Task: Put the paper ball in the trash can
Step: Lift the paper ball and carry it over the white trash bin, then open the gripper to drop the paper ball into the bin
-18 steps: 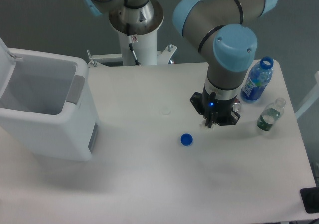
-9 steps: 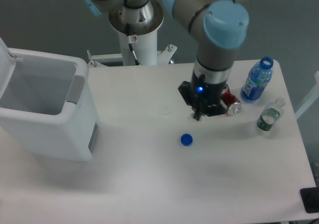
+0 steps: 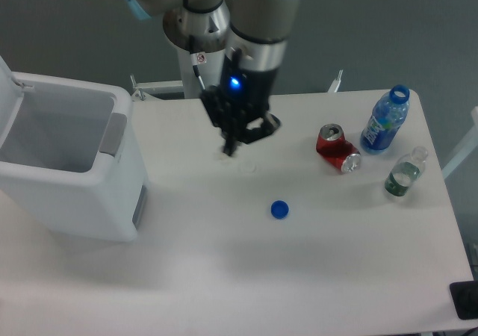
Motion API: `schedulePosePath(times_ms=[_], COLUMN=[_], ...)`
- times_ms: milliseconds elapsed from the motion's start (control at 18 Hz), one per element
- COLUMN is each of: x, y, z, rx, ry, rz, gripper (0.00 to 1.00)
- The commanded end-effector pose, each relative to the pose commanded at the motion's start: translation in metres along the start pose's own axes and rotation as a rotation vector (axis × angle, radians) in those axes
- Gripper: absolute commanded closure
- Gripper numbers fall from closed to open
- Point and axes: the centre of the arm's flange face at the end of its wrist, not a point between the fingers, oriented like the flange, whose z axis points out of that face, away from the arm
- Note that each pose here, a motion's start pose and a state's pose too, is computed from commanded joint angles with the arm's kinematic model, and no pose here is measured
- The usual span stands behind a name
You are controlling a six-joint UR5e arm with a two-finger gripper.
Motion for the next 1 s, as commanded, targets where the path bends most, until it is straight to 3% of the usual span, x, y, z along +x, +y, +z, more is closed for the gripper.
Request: schedulePosePath(times_ms=[556,778,889,1000], x=[0.103,0.116,0.121,0.126], y=[-0.054,-0.061,-0.063,-0.066], z=[0.018,0.02,0.022,0.028], rx=[0.024,0.052,0.051,0.055], ry=[0.099,0.136,0.141,0.144], rz=[0.079,0.093,0.108,0.125], gripper=[1.0,0.98,0.93,0.77])
